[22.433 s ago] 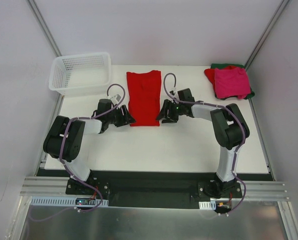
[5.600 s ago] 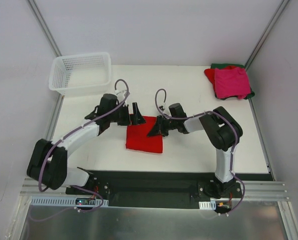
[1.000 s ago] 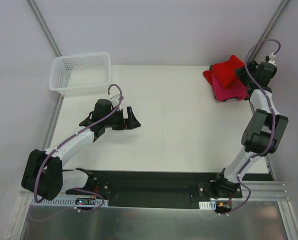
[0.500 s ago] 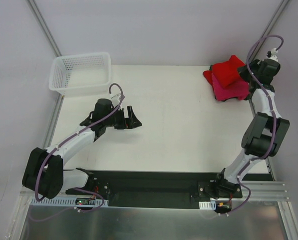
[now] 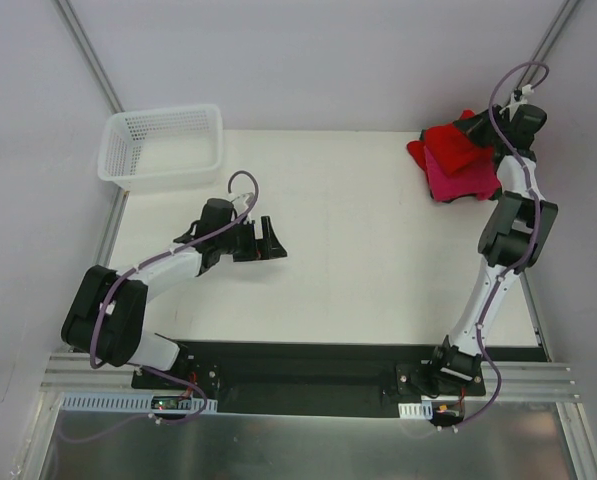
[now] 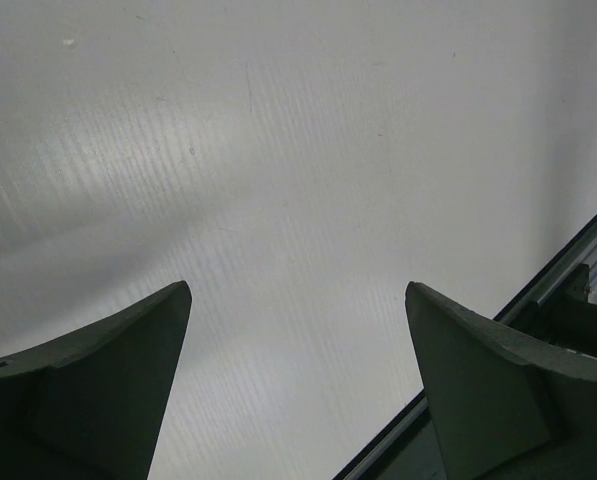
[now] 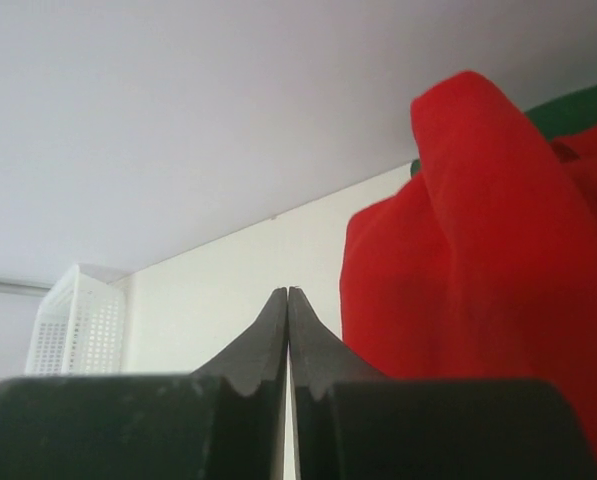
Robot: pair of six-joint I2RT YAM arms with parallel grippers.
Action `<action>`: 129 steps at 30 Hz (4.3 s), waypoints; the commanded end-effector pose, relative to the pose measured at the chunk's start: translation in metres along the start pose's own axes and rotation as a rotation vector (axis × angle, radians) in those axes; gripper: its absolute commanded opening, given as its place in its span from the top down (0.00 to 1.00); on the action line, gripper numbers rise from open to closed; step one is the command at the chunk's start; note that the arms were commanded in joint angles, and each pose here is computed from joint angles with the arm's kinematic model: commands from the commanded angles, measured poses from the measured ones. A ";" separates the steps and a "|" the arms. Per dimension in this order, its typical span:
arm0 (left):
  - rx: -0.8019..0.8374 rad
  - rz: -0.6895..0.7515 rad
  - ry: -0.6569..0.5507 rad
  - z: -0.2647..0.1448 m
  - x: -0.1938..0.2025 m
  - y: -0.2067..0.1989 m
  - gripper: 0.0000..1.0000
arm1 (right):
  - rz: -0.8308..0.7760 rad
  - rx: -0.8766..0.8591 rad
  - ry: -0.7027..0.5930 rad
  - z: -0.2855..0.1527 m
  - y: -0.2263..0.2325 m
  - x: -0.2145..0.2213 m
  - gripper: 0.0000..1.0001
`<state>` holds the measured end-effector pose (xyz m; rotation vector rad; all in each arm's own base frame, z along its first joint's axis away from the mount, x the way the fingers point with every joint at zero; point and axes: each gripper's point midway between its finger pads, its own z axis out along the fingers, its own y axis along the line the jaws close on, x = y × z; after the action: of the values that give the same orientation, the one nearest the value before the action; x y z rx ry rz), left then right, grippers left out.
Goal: Fold and stack the t-shirts
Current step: Put the neatly folded tshirt into the corner of the board with the right arm
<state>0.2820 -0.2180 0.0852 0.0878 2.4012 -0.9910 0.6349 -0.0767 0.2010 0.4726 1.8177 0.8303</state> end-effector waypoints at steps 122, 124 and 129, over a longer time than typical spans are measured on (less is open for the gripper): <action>0.091 0.004 -0.013 0.019 -0.016 -0.010 0.12 | -0.421 0.359 -0.279 -0.060 -0.011 -0.100 0.99; 0.097 0.018 -0.027 0.016 -0.020 -0.013 0.12 | -0.410 0.327 -0.308 -0.070 0.012 -0.107 0.99; 0.103 0.035 -0.038 0.012 -0.024 -0.017 0.12 | -0.406 0.297 -0.315 -0.079 0.038 -0.103 0.98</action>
<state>0.2993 -0.2332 0.0765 0.0974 2.3883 -1.0601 0.6132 -0.1655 0.2425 0.4355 1.7826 0.1612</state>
